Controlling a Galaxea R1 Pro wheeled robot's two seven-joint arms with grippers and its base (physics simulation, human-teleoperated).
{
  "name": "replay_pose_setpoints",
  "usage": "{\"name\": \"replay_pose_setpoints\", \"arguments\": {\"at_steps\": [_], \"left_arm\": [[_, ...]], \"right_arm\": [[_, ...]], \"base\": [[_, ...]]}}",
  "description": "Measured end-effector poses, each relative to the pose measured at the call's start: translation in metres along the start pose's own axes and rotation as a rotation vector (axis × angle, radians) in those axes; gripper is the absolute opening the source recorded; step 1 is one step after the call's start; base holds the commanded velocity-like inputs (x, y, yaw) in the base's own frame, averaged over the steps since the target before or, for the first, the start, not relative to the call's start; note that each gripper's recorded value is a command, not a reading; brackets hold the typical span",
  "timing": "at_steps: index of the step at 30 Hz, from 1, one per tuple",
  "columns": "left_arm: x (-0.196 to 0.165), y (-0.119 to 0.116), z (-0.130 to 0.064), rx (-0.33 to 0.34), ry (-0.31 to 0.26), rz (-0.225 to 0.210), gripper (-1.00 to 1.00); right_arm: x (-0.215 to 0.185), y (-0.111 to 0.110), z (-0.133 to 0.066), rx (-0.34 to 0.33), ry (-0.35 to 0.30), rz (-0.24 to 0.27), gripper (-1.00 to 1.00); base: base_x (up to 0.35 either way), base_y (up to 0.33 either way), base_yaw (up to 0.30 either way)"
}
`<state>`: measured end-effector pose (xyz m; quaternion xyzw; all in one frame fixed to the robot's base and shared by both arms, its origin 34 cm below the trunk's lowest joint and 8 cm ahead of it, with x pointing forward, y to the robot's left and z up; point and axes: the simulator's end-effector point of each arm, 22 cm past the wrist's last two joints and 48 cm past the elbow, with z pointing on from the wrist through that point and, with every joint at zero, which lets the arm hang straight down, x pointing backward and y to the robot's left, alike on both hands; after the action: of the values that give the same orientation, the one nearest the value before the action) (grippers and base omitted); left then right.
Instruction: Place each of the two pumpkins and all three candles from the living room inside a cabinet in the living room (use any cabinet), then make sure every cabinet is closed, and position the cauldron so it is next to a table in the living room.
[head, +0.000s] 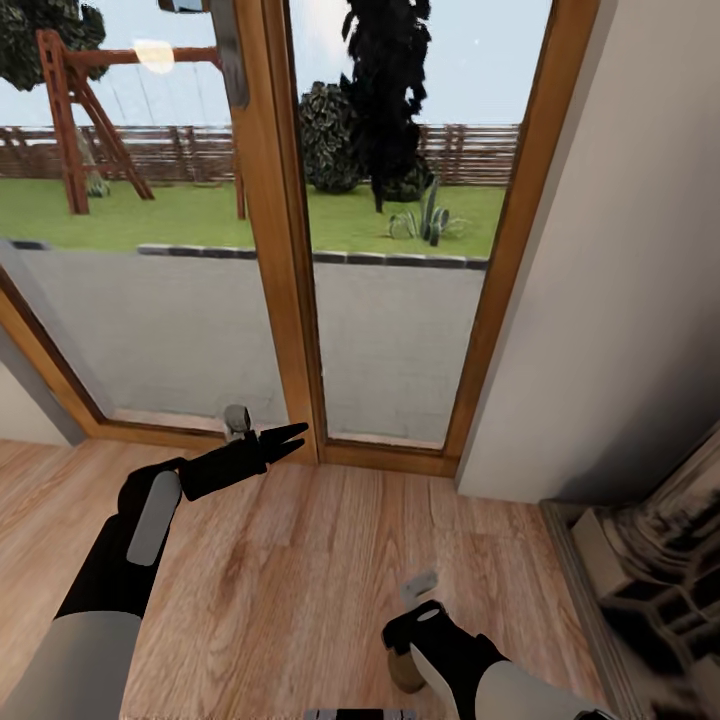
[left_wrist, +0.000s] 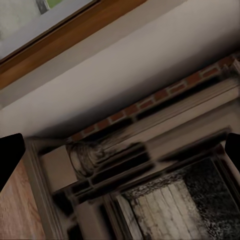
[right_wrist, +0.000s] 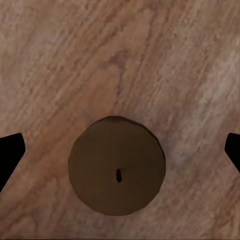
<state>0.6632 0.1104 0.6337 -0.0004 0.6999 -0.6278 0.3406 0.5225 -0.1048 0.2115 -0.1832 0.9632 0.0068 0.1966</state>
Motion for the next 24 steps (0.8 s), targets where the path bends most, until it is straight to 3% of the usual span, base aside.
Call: {"name": "replay_pose_setpoints", "arguments": {"at_steps": [5, 10, 24], "left_arm": [[0.004, 0.012, 0.001, -0.009, 0.004, -0.017, 1.00], [0.006, 0.016, -0.006, -0.009, -0.009, -0.031, 1.00], [0.013, 0.048, -0.013, -0.038, -0.026, -0.085, 1.00]], "right_arm": [[0.008, 0.011, 0.006, -0.043, 0.016, 0.000, 1.00], [0.000, 0.009, 0.006, -0.043, 0.002, 0.010, 1.00], [0.017, 0.012, 0.021, -0.054, 0.044, 0.019, 1.00]], "base": [[0.000, 0.000, 0.000], [0.000, 0.000, 0.000], [0.000, 0.000, 0.000]]}}
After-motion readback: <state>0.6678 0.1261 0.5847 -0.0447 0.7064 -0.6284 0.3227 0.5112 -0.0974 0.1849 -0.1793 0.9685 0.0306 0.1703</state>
